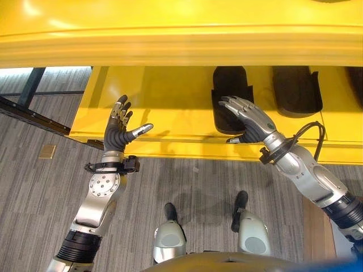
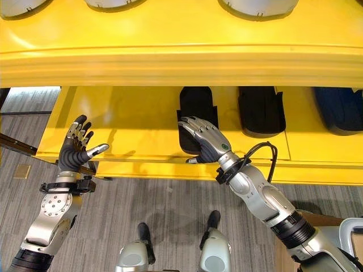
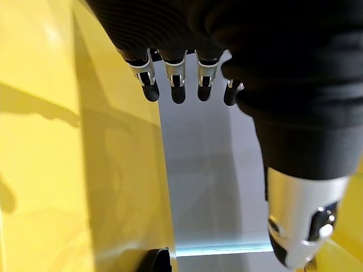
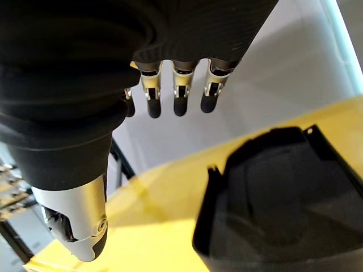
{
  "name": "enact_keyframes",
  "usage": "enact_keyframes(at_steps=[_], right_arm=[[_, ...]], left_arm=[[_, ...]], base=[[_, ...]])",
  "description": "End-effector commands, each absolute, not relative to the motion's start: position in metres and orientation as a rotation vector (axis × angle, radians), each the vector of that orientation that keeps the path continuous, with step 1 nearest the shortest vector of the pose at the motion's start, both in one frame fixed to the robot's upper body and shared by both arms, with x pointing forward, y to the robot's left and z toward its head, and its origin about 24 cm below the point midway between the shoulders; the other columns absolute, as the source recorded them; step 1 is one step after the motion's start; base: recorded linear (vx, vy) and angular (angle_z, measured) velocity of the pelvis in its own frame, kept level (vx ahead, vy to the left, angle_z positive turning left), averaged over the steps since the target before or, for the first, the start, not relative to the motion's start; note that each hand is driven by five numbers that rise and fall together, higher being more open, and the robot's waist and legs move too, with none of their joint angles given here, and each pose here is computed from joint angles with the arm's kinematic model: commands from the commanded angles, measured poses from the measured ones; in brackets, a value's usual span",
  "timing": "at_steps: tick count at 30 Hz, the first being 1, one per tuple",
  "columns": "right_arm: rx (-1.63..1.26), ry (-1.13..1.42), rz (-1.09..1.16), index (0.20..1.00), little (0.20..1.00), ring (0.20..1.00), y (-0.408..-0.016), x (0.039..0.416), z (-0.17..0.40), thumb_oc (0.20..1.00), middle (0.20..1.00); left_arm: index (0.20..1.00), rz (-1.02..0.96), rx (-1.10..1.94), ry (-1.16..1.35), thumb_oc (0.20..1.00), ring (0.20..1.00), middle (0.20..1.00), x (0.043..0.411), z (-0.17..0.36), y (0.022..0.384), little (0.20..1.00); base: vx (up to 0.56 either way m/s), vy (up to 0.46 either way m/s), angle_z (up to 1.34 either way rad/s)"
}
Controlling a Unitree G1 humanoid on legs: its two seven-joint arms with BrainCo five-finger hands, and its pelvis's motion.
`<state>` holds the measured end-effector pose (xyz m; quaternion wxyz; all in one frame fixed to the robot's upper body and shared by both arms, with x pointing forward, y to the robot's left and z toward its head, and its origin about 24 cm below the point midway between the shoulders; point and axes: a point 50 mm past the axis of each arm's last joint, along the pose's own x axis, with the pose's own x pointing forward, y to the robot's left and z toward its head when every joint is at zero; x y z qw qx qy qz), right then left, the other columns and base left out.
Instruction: Move parts from the plastic box to the shelf.
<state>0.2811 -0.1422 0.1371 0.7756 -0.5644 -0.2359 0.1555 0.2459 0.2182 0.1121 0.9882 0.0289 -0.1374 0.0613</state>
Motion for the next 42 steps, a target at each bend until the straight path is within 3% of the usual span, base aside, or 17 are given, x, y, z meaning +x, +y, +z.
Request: enact_keyframes(at_steps=[1,42], right_arm=[[-1.133,-0.62,0.349,1.0,1.0,1.0,-0.119,0.283,0.158,1.0,1.0],[-1.338,-0.443,0.044,1.0,1.0,1.0,-0.132,0.313,0.209,1.0,1.0]], left_arm=[[1.0,0.204,0.125,-0.36,1.0,1.0,1.0,0.247,0.13,0.23,1.0],[1.0,0.202,0.163,-0.564,1.0,1.0,1.0,0.262,0.186,0.222,1.0]], base=[[0.0,0.0,0.0],[-0.03,-0.002,0.01]])
